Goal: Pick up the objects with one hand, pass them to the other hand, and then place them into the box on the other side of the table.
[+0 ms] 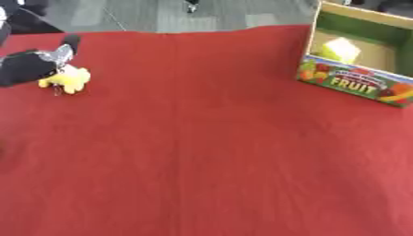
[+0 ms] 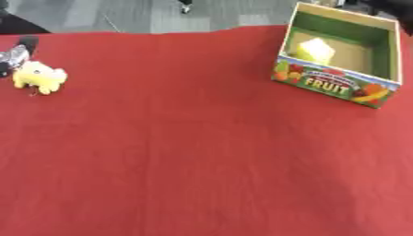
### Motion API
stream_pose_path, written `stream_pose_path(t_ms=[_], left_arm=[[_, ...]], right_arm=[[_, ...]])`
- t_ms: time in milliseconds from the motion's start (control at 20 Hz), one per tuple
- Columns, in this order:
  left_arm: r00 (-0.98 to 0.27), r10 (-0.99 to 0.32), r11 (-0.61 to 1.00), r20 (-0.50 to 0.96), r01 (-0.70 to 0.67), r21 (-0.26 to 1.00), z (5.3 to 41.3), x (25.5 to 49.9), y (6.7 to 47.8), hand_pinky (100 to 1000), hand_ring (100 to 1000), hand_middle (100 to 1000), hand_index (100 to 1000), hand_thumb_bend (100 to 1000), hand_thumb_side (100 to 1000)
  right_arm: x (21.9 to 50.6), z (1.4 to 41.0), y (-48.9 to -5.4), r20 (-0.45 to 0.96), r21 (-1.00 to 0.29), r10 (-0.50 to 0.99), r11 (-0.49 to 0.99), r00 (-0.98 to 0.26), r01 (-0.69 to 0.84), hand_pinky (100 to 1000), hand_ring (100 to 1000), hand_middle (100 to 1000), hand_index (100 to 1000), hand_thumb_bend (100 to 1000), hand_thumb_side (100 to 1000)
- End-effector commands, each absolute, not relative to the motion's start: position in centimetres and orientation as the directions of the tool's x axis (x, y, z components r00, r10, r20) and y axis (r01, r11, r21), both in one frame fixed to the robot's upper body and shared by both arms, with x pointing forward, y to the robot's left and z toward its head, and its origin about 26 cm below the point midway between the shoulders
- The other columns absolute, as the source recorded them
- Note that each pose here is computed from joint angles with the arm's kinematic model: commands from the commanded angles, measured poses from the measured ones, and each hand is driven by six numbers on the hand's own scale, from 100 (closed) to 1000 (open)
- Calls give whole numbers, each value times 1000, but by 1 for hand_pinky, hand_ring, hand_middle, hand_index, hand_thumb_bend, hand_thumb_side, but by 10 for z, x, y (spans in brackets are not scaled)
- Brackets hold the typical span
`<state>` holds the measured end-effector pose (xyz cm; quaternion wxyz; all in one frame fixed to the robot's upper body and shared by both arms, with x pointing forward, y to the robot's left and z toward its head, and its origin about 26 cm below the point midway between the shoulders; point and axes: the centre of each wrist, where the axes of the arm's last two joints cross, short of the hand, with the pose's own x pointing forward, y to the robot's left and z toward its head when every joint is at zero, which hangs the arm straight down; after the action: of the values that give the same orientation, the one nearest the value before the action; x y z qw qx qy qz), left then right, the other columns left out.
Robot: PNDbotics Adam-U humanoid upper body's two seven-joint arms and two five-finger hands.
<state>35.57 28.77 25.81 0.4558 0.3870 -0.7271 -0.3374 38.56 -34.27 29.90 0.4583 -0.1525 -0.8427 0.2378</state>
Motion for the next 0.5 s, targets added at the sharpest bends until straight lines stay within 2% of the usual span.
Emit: stream_pose_path(t_ms=[50, 300, 500], left_arm=[[-225, -904, 416, 363, -268, 869, 275, 362, 309, 767, 763, 726, 837, 390, 448], [-148, -924, 380, 353, -251, 890, 281, 375, 333, 768, 764, 726, 833, 403, 443], [-115, -935, 354, 335, -247, 902, 286, 375, 349, 769, 764, 726, 832, 413, 439]], right_arm=[[376, 318, -347, 664, -558, 495, 827, -560, 69, 923, 953, 883, 936, 100, 419], [375, 319, -346, 659, -565, 500, 822, -561, 69, 923, 951, 882, 933, 100, 422], [374, 319, -348, 658, -567, 506, 820, -558, 76, 923, 951, 882, 933, 100, 425]])
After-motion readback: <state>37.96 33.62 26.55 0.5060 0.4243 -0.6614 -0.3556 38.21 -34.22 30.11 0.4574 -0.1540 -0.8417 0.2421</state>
